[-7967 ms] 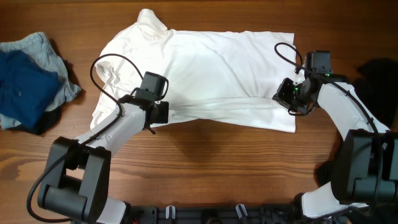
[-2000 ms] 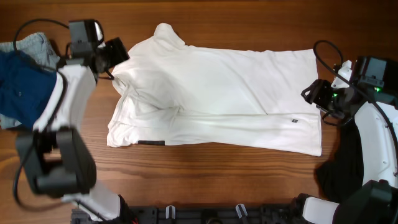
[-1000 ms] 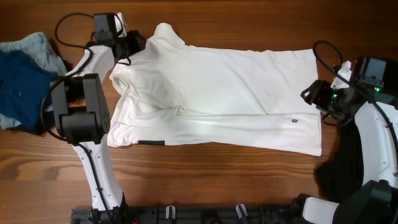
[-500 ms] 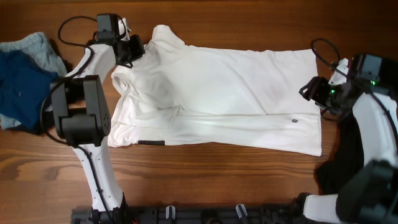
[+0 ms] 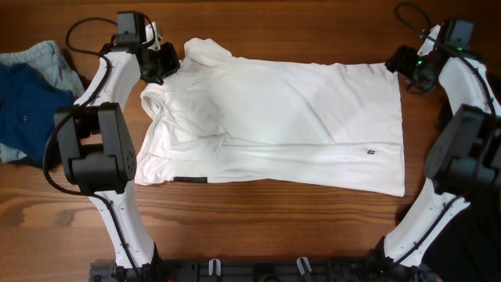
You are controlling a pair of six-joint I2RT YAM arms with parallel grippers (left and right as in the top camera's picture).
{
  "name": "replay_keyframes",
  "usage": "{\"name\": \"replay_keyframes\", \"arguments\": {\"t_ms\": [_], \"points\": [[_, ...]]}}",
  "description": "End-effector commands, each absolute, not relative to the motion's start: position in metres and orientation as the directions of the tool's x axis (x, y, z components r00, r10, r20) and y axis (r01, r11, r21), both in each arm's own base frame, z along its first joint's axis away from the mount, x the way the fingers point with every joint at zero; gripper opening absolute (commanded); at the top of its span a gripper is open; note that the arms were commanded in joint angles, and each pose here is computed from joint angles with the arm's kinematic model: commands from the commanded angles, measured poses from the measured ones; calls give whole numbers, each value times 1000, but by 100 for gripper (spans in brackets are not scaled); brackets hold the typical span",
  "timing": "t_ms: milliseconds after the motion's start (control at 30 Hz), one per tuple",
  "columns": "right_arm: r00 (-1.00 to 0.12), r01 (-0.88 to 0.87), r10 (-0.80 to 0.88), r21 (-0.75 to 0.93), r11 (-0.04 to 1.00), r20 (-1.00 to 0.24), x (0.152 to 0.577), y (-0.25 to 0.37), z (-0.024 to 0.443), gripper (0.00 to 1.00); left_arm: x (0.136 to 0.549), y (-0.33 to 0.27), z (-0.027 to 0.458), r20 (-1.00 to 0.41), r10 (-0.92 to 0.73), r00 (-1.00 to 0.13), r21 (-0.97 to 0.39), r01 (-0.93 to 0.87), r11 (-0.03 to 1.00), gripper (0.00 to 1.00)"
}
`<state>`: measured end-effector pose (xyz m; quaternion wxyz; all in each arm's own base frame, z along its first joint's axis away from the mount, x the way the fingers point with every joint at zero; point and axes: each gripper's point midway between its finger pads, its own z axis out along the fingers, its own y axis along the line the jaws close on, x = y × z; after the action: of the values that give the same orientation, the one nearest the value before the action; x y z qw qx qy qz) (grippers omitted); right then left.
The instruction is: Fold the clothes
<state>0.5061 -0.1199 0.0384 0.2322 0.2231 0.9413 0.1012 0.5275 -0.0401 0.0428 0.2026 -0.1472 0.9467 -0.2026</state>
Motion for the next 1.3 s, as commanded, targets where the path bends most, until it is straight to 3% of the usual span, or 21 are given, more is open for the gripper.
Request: {"name": "replay_keyframes", "arguments": {"t_ms": [0,233,367,467,733,967,1267], "points": [[-759,386,505,342,857,-410,528,-117,22,77,525,-38,48,-319,-368,-873,-442,-206,873,4],[-765,358,461,299,885,-450,545,-100,-3,75,521,-38,45,-302,-368,-880,-436,-216,874,4],[-765,420,480,233,877,-430,537,-107,-19,67,518,-38,44,-289,-368,-884,-433,-222,874,4],[-753,451,503,223,864,-424,535,-111,-20,56,516,-38,43,-284,-368,-886,-432,-225,874,4],[-747,481,523,210,851,-410,530,-114,-22,4,514,-39,42,-274,-368,-889,-430,-229,873,4],[-757,497,536,203,844,-374,520,-113,-19,4,515,-38,52,-291,-369,-883,-434,-222,873,4],[-713,527,555,194,827,-429,498,-120,80,4,508,-23,139,-409,-390,-825,-454,-187,871,4]]}}
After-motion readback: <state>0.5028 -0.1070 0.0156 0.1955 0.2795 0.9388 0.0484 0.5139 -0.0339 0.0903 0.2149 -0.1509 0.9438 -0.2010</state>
